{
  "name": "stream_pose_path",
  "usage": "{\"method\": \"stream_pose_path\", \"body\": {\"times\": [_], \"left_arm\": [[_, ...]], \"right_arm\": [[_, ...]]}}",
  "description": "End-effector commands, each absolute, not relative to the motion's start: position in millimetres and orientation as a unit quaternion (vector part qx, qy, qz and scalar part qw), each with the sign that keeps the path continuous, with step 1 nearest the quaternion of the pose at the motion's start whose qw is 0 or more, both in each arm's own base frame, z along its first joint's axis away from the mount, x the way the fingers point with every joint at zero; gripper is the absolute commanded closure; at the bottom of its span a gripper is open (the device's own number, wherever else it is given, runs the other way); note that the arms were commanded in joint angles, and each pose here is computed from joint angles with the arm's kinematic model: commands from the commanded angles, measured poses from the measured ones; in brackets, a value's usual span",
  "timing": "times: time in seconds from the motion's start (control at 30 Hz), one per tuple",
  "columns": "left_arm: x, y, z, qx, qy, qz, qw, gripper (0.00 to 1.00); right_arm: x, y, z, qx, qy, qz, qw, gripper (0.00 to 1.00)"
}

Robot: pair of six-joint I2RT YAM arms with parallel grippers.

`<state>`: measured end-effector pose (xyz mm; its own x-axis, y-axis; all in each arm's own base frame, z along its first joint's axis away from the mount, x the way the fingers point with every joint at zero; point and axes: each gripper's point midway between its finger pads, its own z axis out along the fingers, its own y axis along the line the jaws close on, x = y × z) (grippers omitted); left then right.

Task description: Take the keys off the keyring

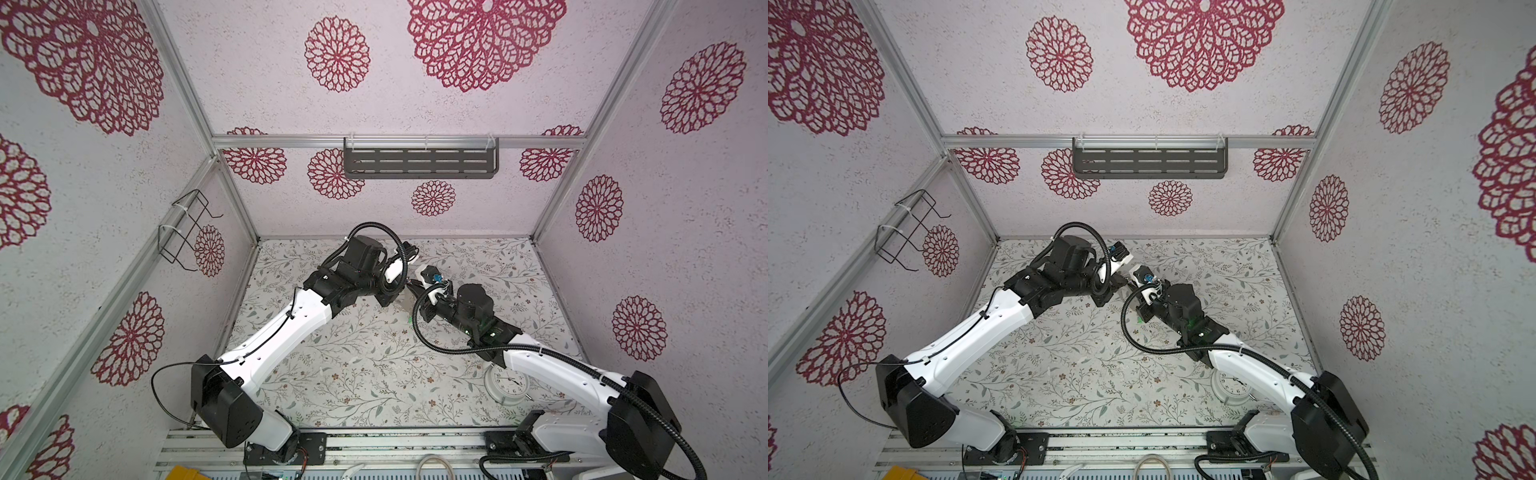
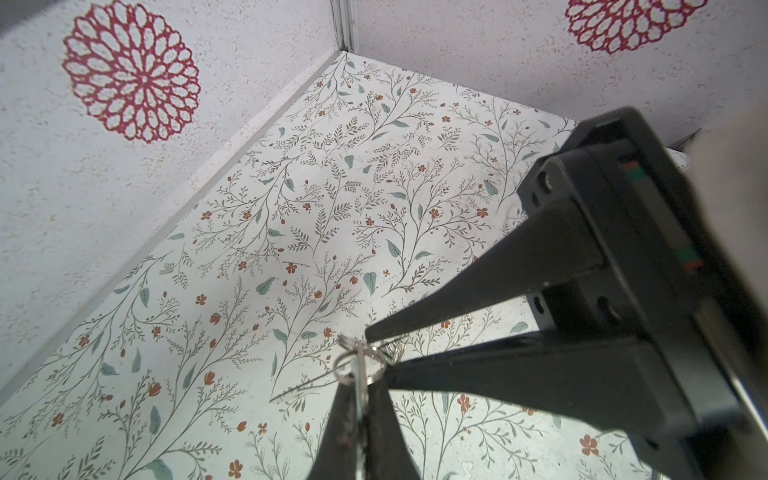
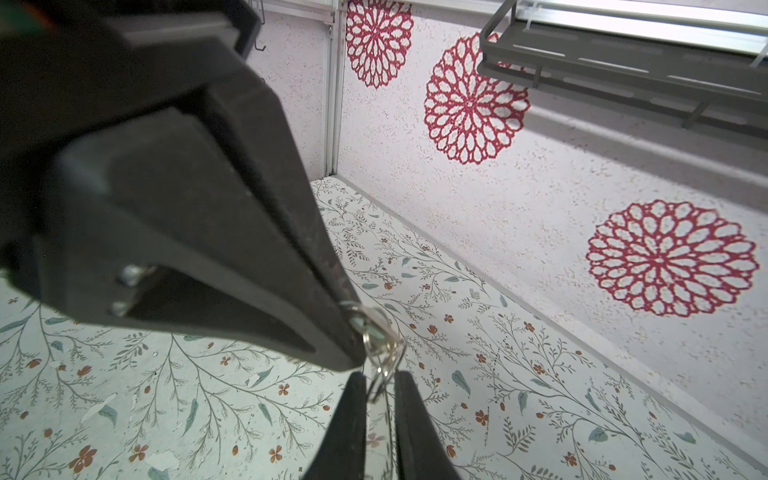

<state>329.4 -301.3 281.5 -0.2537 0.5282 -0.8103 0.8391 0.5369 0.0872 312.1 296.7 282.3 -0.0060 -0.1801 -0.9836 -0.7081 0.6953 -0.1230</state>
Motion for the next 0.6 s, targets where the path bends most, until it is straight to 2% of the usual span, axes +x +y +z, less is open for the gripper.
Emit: {"method": "stream_pose_path", "body": {"times": [0.0,0.23,0.57], "left_arm": [[328.8,-309.9,297.5,0.446,0.758,-0.196,0.434,1.0],[327.8,-309.4,297.6,0.446,0.759,-0.194,0.432,1.0],[326.4,-305.2,295.8,0.452,0.761,-0.183,0.427,1.0]], "right_arm": [[313.8,293.6,311.1,-0.302,0.659,0.219,0.653,0.79],[314.3,294.9,310.0,-0.304,0.659,0.219,0.652,0.81],[307.6,291.8,310.1,-0.313,0.647,0.218,0.661,0.96]]}}
